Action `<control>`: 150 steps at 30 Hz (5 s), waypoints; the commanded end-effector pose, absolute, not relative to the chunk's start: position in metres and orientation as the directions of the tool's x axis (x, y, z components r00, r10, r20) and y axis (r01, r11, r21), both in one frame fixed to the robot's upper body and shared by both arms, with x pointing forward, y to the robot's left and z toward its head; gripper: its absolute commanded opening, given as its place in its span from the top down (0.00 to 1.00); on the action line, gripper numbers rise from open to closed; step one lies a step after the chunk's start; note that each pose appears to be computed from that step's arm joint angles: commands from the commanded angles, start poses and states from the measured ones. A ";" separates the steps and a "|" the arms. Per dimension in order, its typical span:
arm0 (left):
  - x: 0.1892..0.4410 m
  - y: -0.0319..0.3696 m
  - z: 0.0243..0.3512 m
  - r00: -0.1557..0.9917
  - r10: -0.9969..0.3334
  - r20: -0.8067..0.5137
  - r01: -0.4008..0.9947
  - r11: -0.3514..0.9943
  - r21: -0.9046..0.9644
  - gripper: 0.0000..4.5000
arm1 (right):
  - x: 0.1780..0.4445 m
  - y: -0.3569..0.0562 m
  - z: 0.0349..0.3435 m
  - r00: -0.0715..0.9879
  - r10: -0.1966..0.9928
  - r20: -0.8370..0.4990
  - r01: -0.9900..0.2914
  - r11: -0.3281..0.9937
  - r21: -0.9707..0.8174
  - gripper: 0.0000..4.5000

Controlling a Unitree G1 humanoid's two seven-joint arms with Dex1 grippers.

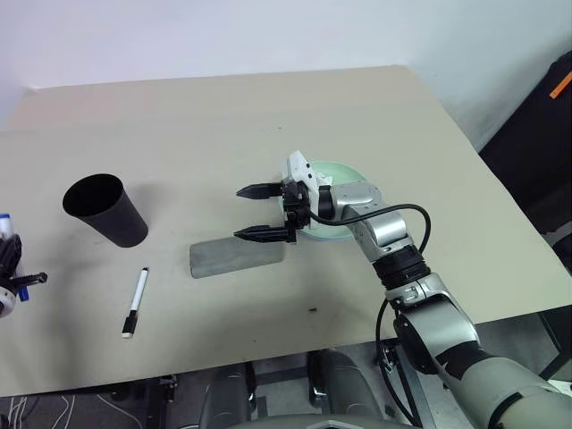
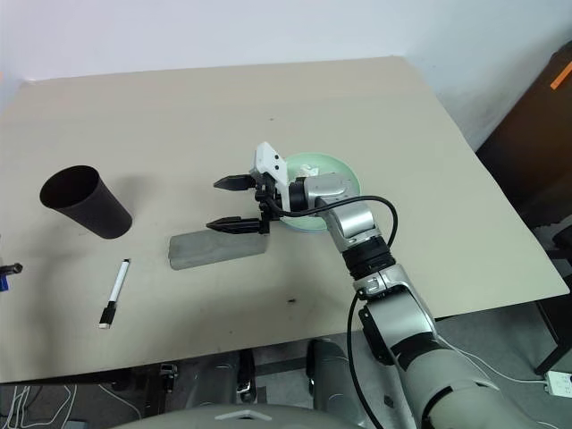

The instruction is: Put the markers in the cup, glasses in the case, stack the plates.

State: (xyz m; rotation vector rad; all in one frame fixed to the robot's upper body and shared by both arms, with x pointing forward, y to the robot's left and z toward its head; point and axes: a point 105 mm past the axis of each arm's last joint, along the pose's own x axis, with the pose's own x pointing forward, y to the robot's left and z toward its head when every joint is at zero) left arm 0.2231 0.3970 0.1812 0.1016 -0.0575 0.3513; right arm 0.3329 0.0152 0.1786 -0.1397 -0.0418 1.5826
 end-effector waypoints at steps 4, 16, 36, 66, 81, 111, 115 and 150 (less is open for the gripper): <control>0.219 0.402 0.216 0.900 0.351 0.259 -0.389 0.914 0.116 0.94 | 0.335 0.007 0.200 0.001 1.000 0.007 -0.989 0.002 -0.150 0.01; 0.238 0.367 0.311 0.761 0.057 0.647 -0.185 0.974 0.132 0.94 | 0.344 0.002 0.208 0.081 0.995 0.052 -0.986 0.087 -0.142 0.01; 0.306 0.322 0.246 0.847 -0.174 0.503 0.140 0.985 0.105 0.94 | 0.357 -0.020 0.204 0.248 0.968 0.022 -0.949 0.248 -0.196 0.01; 0.271 0.296 0.266 0.816 -0.226 0.531 0.188 0.974 0.127 0.01 | 0.361 -0.024 0.205 0.271 0.961 0.061 -0.935 0.278 -0.221 0.00; 0.198 0.253 0.247 0.905 -0.273 0.328 0.268 0.962 0.061 0.01 | 0.365 -0.023 0.197 0.251 0.967 0.047 -0.946 0.255 -0.200 0.00; 0.192 0.263 0.099 0.809 -0.120 -0.575 0.092 0.993 -0.079 0.01 | 0.372 -0.031 0.199 0.283 0.959 0.026 -0.933 0.281 -0.223 0.00; 0.196 0.264 0.091 0.779 -0.087 -0.621 0.072 0.996 -0.049 0.09 | 0.372 -0.035 0.199 0.299 0.954 0.026 -0.929 0.297 -0.222 0.00; 0.253 0.215 0.234 0.808 -0.525 0.267 0.514 0.850 0.117 1.00 | 0.359 -0.048 0.208 0.306 0.947 0.095 -0.920 0.319 -0.228 0.00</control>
